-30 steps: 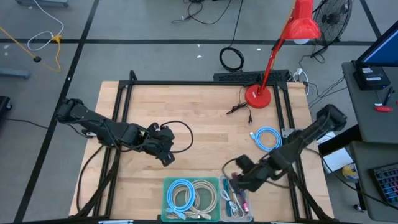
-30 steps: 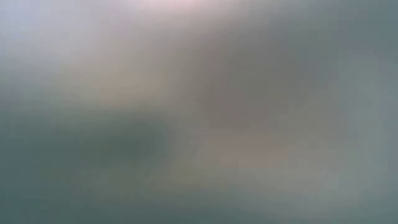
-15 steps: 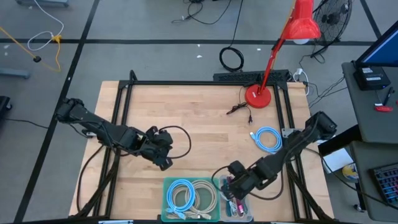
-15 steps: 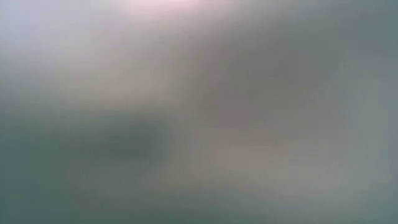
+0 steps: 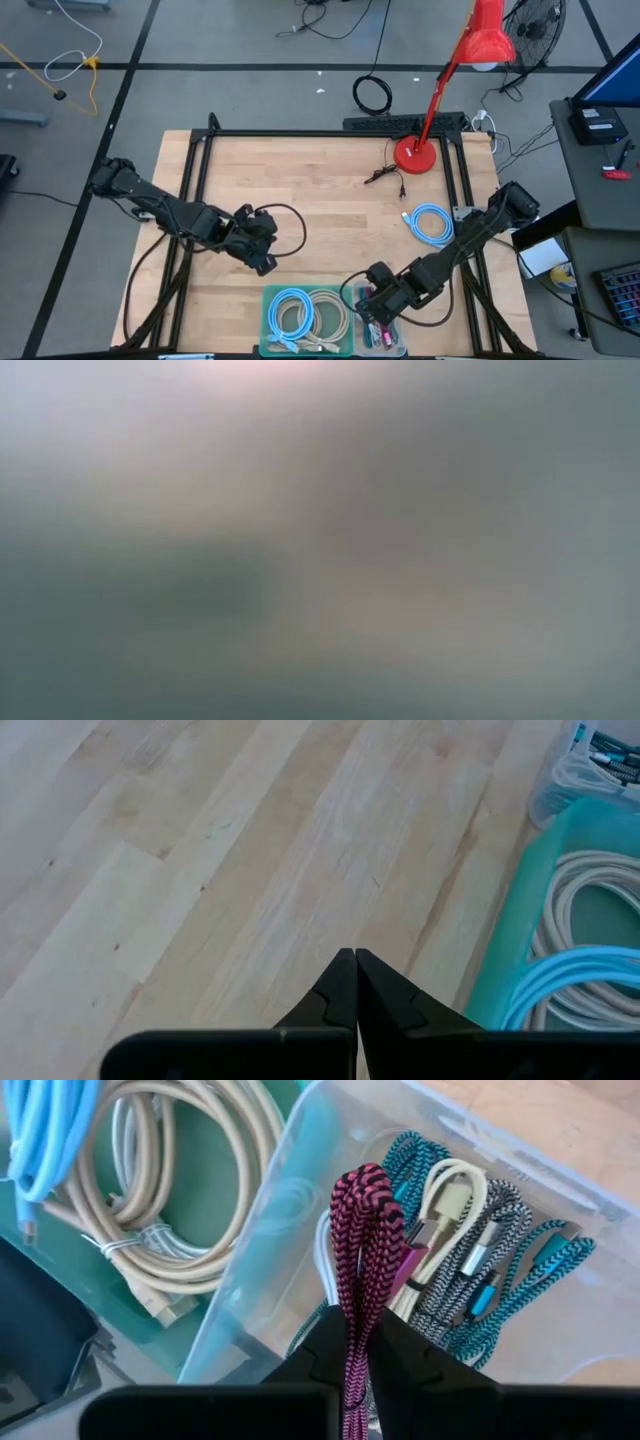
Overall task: Pick & Place USB Port
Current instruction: Put the pink charger cable into the white transparent bin
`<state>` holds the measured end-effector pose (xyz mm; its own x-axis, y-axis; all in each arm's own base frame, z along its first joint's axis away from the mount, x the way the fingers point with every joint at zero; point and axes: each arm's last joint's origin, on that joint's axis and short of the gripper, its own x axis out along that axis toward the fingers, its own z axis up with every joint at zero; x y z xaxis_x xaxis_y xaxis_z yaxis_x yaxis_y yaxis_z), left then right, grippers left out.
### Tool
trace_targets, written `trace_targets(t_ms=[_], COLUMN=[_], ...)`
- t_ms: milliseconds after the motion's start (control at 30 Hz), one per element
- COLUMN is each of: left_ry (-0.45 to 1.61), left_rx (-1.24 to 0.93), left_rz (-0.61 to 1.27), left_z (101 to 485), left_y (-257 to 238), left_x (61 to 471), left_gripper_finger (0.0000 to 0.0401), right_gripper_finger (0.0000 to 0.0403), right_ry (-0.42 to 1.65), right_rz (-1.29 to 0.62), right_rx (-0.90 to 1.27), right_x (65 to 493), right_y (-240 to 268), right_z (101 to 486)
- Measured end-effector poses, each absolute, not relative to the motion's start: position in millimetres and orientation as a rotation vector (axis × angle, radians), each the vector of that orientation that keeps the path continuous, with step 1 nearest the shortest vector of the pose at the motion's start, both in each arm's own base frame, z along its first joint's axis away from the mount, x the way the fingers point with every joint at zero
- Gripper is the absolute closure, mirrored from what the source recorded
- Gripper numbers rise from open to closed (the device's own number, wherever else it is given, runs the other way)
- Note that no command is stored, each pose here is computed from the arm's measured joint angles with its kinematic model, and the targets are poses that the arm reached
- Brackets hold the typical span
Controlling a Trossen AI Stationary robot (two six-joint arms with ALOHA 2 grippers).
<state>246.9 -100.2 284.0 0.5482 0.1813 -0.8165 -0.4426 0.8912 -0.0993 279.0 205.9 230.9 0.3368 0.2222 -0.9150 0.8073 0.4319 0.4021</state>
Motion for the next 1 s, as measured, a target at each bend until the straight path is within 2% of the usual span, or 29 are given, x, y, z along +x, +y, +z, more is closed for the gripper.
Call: trace_targets(t_ms=[767,867,1000], left_ry=[0.919,0.919,0.919], left_rx=[-0.327,-0.329,-0.329], left_rz=[0.38,0.379,0.379], left_z=[284.0,284.1,284.1], left_y=[-100.9,-101.6,-101.6], left_x=[246.8,246.5,246.5], left_gripper_finger=[0.0401,0.0401,0.0401], right_gripper_finger=[0.0389,0.0371,0.0325], right_ry=[1.279,1.283,1.287], right_rz=[-0.468,-0.467,-0.459], right_rx=[1.093,1.085,1.081], right_x=[280.9,280.6,280.6], right_y=[212.2,212.2,212.3], right_z=[221.8,221.7,221.7])
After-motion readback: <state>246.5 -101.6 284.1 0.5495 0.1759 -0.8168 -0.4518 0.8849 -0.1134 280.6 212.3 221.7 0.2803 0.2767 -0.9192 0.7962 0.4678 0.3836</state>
